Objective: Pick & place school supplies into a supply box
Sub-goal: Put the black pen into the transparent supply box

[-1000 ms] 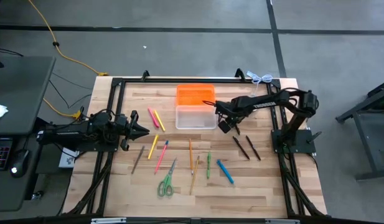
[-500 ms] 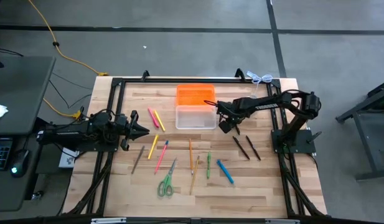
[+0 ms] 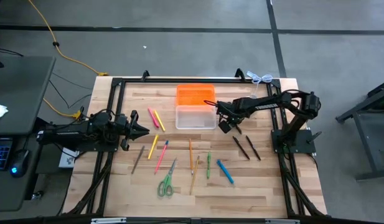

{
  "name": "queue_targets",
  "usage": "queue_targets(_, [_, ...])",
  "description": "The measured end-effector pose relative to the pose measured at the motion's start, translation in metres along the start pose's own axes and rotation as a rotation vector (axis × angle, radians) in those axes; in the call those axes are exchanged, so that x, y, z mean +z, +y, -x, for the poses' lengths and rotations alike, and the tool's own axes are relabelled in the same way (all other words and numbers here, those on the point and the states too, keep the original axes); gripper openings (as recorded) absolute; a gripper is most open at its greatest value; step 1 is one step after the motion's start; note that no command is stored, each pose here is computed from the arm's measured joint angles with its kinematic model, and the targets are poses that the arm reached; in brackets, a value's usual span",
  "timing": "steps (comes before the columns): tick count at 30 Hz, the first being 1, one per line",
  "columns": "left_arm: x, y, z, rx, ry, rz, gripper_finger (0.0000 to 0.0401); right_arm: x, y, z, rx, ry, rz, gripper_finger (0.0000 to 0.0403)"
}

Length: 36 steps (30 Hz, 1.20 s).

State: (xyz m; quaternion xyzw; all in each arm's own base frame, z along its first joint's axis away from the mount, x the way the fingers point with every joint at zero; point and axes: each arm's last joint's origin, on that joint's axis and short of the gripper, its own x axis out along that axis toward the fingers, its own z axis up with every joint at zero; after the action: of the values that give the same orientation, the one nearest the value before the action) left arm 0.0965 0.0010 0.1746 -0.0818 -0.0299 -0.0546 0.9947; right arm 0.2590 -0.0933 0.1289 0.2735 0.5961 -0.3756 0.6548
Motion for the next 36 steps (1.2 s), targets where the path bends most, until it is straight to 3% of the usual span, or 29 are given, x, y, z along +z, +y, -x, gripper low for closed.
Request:
queue_targets(15, [0.000, 0.000, 0.000, 0.000, 0.000, 0.043, 0.0076, 0.000, -0.004, 0.012, 0.042, -0.022, -0.018, 0.0004])
queue_targets(27, [0.000, 0.000, 0.000, 0.000, 0.001, 0.044, 0.0076, 0.002, -0.023, 0.059, 0.249, -0.104, -0.075, 0.0006])
queue_targets(36, [0.000, 0.000, 0.000, -0.001, 0.001, 0.044, 0.0076, -0.008, -0.034, 0.108, 0.522, -0.209, -0.036, 0.0006])
